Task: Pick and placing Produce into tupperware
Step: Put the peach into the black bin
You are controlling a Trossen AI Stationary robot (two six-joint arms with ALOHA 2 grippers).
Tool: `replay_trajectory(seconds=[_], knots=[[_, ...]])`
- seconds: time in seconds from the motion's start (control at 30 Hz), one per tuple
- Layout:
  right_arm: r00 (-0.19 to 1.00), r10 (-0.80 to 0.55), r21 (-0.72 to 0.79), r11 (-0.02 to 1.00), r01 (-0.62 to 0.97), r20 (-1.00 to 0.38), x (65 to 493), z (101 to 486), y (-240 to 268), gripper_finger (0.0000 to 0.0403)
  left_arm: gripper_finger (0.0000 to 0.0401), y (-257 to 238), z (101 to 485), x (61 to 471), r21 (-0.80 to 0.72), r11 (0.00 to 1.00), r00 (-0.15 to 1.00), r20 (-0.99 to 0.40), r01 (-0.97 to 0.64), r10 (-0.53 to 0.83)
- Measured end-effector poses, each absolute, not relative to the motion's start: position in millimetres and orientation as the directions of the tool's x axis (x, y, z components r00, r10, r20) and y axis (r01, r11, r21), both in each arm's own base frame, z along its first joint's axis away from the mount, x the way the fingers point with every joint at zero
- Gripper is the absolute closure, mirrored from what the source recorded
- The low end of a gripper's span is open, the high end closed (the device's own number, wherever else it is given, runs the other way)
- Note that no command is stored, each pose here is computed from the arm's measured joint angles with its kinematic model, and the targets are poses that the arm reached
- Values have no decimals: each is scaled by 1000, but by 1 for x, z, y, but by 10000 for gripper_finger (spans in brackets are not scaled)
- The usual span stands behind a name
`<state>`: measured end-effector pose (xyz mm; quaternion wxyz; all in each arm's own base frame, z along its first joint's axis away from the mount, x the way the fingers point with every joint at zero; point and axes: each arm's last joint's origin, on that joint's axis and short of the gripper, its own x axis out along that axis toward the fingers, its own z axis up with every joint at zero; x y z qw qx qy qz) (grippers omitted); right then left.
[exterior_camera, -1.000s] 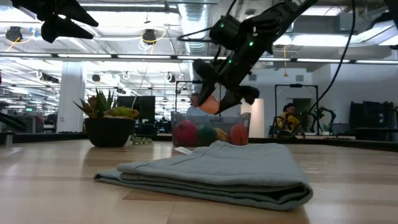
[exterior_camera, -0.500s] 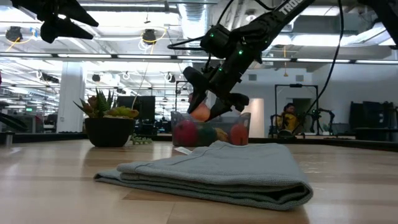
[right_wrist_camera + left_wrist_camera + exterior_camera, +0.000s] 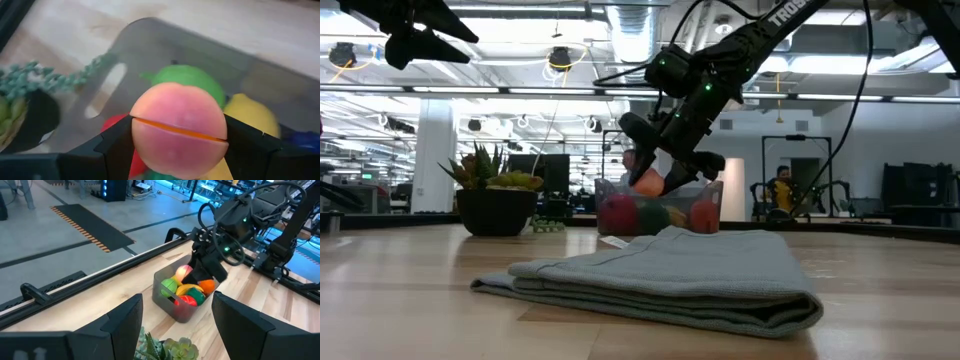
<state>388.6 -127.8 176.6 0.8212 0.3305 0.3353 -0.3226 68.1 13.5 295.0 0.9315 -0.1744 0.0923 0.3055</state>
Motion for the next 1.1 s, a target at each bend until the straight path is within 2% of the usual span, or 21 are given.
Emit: replay_trajectory(seconds=[0.1,0.53,0.8,1.1], knots=[[549,-327,323,542,776,-769,387,176,-129,127,174,14,295,68,-269,752,796,-279,-601,537],[541,-337,313,539,782,-770,387,176,-128,127,174,14,295,68,-268,753,796,-279,-601,537],[571,-315,308,599,739,-758,391,177,-123,127,174,14,294,68,-262,753,794,-286,-604,537],[579,-298,318,607,729,-759,391,177,-122,127,174,14,294,68,-263,753,794,-285,-604,537]])
